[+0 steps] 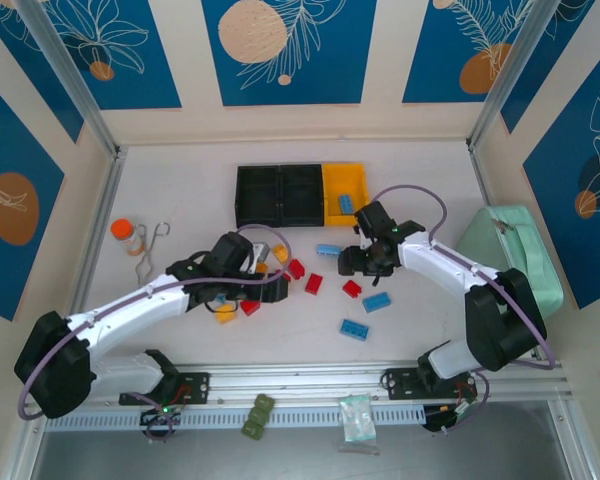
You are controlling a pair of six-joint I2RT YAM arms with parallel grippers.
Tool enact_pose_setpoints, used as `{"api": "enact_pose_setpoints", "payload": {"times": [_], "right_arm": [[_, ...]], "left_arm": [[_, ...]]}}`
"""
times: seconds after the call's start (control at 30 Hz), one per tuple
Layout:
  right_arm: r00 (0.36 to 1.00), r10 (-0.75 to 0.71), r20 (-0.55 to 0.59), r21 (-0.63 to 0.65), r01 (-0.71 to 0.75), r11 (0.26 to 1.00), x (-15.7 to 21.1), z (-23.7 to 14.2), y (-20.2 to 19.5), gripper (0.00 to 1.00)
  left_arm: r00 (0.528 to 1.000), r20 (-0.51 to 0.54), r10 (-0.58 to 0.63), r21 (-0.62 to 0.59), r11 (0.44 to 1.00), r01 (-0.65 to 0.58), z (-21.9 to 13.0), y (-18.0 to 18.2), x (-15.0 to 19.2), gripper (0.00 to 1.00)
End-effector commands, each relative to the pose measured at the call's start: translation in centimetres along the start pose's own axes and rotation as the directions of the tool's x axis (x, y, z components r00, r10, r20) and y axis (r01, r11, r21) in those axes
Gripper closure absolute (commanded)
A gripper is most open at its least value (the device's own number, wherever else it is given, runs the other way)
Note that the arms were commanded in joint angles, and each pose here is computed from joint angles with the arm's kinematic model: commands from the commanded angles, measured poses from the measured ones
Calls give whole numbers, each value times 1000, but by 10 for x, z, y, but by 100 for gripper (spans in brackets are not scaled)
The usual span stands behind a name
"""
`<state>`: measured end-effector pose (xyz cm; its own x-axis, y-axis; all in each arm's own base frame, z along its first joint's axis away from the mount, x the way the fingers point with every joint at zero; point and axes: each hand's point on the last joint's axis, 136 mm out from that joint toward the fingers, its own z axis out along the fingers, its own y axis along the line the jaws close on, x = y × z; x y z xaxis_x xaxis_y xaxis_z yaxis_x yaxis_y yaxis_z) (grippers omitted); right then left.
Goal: Sort the legos into containers by color
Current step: Pick up the lego from the center of the table.
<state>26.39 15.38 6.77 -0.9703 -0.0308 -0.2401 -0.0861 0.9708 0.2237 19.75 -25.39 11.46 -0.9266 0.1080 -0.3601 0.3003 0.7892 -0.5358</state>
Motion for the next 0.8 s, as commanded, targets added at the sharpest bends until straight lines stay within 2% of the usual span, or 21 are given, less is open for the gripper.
{"api": "enact_pose_setpoints", "payload": {"times": [0.0,0.4,0.6,0.77], "right_arm": [[1000,-19,-7,-66,19,998,2,12,13,30],[987,-33,-159,-25,29,999,44,43,23,34],[979,-41,-201,84,59,995,61,46,24,45],[972,-60,-227,205,108,973,63,56,20,62]], "left_arm": [[999,4,37,42,998,-37,4,-16,-3,18],[1000,-4,15,7,1000,-15,13,-6,7,18],[1000,-2,8,6,1000,-8,16,-4,7,18],[1000,-4,4,4,1000,-4,17,-3,8,18]]}}
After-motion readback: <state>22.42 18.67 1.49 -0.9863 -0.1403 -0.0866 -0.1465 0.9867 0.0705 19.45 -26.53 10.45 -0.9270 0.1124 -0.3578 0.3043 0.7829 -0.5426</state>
